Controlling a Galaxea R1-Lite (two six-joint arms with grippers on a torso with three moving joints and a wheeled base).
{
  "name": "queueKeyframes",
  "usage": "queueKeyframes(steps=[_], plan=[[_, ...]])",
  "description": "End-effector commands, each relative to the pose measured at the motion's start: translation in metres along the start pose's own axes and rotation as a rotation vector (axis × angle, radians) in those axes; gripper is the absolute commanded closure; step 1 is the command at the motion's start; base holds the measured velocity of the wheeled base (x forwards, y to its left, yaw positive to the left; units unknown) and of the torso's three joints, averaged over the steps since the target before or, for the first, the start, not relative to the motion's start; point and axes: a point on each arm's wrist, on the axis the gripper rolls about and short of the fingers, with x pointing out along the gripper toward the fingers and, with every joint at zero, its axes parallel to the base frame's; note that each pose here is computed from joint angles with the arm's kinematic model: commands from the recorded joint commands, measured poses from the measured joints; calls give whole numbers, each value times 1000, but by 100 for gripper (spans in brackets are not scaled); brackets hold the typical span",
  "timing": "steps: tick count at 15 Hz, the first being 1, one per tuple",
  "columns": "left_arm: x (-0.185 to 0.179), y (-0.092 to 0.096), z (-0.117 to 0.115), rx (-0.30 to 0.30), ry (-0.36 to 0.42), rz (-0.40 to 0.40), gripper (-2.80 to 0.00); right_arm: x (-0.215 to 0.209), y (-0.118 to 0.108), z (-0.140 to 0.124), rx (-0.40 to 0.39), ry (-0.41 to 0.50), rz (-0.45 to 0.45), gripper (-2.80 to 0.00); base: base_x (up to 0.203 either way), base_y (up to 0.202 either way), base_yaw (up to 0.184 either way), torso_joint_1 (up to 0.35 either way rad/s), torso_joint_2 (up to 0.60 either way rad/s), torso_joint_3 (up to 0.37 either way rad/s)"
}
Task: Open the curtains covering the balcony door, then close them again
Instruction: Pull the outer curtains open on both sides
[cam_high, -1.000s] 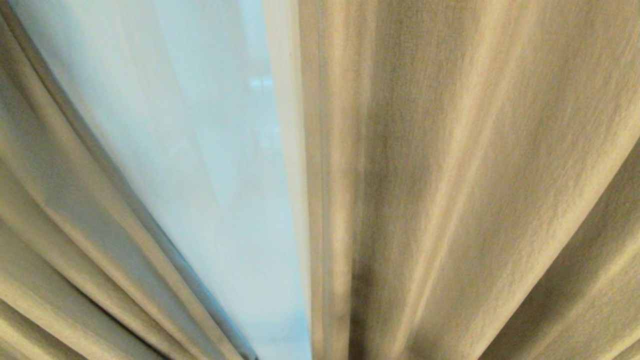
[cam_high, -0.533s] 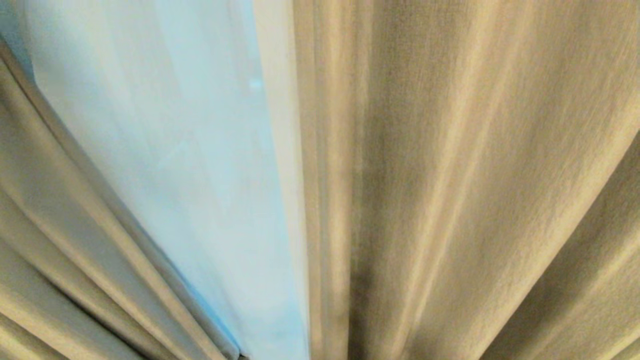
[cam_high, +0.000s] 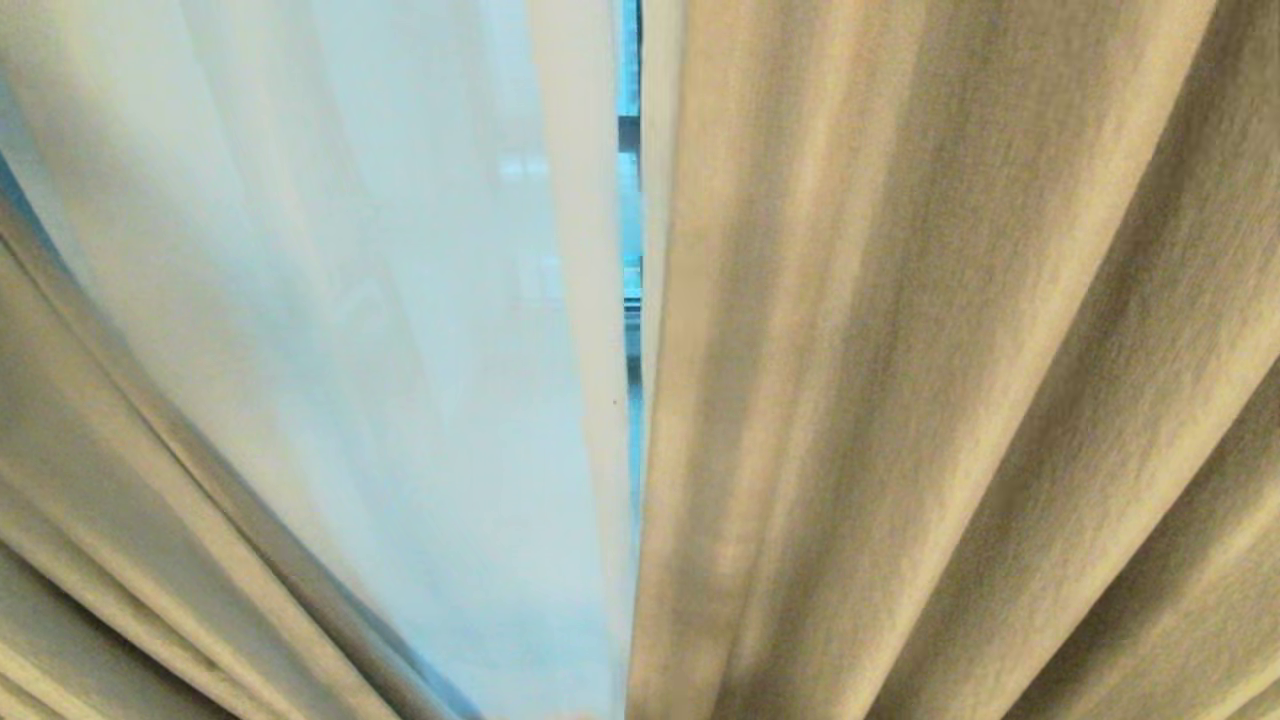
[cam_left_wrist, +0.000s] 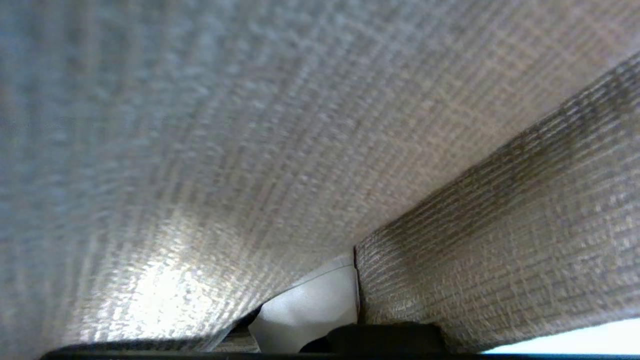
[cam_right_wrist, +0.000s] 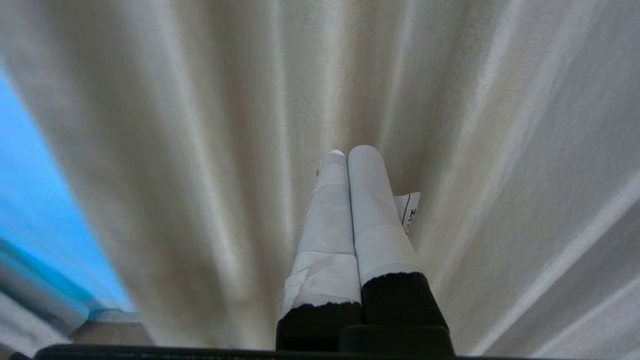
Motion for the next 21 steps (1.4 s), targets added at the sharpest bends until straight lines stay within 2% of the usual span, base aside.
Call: queueKeyframes(steps=[1, 5, 11, 12, 21], plan=[[9, 8, -5, 5, 15, 25, 0, 0, 0, 0, -1, -1, 0, 0, 0, 0, 0, 0, 0, 0], [6, 3, -4, 32, 14, 7, 0, 0, 0, 0, -1, -1, 0, 0, 0, 0, 0, 0, 0, 0], [-14, -17, -1, 33, 13, -59, 0, 0, 0, 0, -1, -1, 1, 0, 0, 0, 0, 0, 0, 0], [-16, -19, -1, 34, 14, -67, -280, 0, 0, 0, -1, -1, 1, 0, 0, 0, 0, 0, 0, 0], [-42, -22, 10, 42, 28, -72, -280, 0, 0, 0, -1, -1, 0, 0, 0, 0, 0, 0, 0, 0]])
